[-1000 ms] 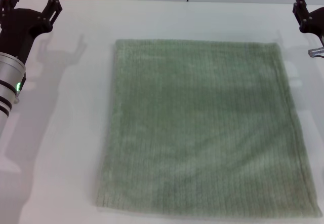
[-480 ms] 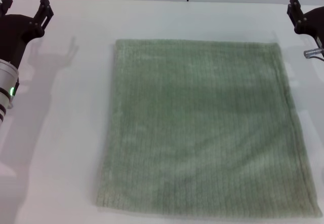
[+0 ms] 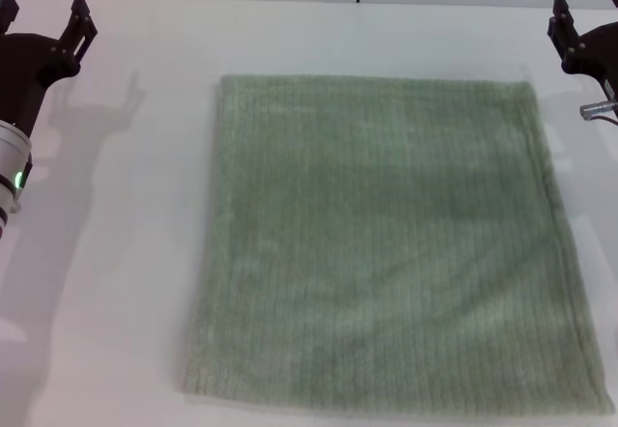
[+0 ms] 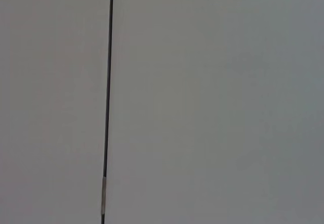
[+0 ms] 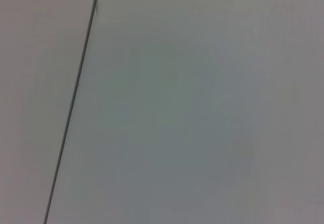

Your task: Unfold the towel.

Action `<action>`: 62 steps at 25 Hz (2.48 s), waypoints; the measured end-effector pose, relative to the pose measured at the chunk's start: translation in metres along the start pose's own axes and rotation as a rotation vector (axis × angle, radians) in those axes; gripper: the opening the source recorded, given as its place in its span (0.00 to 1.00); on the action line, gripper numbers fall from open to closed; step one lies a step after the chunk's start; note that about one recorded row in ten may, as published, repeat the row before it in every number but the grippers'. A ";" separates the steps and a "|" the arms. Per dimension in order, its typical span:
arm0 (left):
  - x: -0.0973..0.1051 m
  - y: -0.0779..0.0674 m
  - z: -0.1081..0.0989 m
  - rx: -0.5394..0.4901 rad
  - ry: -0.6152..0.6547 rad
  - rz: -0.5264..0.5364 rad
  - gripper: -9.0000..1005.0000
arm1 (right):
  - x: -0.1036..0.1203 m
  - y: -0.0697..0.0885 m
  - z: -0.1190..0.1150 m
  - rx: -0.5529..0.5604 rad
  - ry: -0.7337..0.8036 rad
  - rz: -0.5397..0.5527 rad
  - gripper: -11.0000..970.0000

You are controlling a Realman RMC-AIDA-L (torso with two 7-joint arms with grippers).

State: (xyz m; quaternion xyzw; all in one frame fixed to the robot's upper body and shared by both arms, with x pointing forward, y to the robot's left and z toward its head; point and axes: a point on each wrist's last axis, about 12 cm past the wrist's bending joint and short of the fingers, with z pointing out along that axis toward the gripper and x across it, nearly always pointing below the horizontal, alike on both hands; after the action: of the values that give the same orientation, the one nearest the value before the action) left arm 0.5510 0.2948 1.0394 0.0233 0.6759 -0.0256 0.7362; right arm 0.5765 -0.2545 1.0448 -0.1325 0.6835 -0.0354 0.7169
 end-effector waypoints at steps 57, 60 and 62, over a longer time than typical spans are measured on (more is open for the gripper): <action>0.000 0.002 0.001 -0.004 0.003 0.008 0.86 | 0.000 0.001 -0.002 -0.003 -0.006 0.000 0.67; 0.000 0.002 0.001 -0.004 0.003 0.008 0.86 | 0.000 0.001 -0.002 -0.003 -0.006 0.000 0.67; 0.000 0.002 0.001 -0.004 0.003 0.008 0.86 | 0.000 0.001 -0.002 -0.003 -0.006 0.000 0.67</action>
State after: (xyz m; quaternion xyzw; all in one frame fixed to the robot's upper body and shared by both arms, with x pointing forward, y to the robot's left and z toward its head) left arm 0.5517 0.2965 1.0396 0.0248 0.6768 -0.0213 0.7354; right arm 0.5748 -0.2541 1.0445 -0.1336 0.6815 -0.0341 0.7187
